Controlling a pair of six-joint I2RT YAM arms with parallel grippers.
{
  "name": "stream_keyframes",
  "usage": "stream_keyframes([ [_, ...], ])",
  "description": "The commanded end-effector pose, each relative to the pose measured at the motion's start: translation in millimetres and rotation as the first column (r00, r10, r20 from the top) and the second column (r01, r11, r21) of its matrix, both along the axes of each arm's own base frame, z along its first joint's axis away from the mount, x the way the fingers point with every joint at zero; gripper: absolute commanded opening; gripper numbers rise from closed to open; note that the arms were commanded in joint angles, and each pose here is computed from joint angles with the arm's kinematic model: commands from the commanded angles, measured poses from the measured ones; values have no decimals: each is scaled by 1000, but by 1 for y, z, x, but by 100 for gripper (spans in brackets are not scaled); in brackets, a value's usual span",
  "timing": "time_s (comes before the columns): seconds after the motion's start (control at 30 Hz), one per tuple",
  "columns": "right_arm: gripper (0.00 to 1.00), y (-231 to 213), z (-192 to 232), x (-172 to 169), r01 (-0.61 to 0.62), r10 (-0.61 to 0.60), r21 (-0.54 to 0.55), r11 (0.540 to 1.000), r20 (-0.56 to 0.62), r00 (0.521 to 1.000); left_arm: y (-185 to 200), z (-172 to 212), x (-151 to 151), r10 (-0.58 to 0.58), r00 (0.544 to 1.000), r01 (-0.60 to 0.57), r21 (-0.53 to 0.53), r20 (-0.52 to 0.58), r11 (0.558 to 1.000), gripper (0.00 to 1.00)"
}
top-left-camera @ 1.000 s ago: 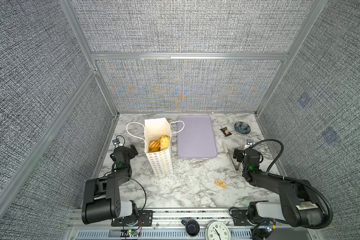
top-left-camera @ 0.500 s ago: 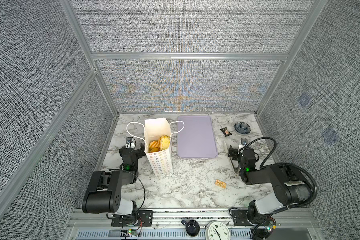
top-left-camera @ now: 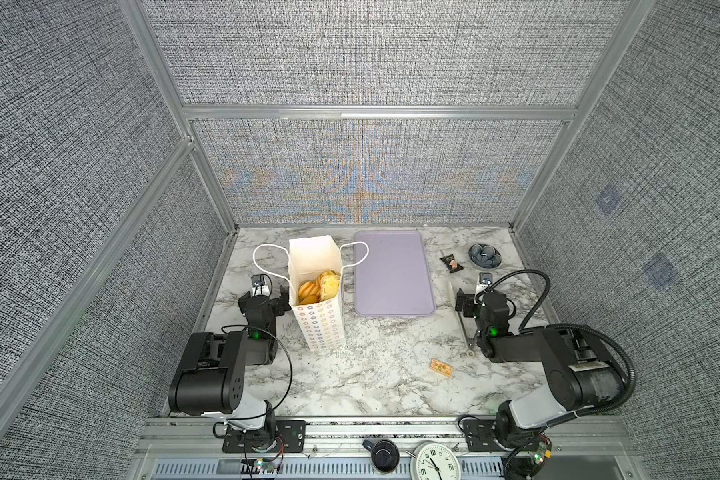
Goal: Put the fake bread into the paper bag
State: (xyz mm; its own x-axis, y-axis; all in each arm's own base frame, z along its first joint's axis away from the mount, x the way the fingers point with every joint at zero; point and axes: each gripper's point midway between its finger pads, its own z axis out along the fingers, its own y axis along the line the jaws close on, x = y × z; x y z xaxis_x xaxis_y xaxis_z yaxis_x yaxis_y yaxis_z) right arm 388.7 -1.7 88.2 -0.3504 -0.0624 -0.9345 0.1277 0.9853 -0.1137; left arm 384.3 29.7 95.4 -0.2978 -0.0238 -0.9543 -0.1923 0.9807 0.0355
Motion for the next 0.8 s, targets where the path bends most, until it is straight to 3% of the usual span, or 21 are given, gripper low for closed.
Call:
stream_keyframes([
  [0.0,99,-2,6,2,13,-13,1,1000,23,1000,2,8,2,7,999,-7,10,32,1000,99],
  [0.77,99,-4,2,6,-15,15,45,999,-5,1000,1,6,4,2,1000,-2,12,24,1000,99],
])
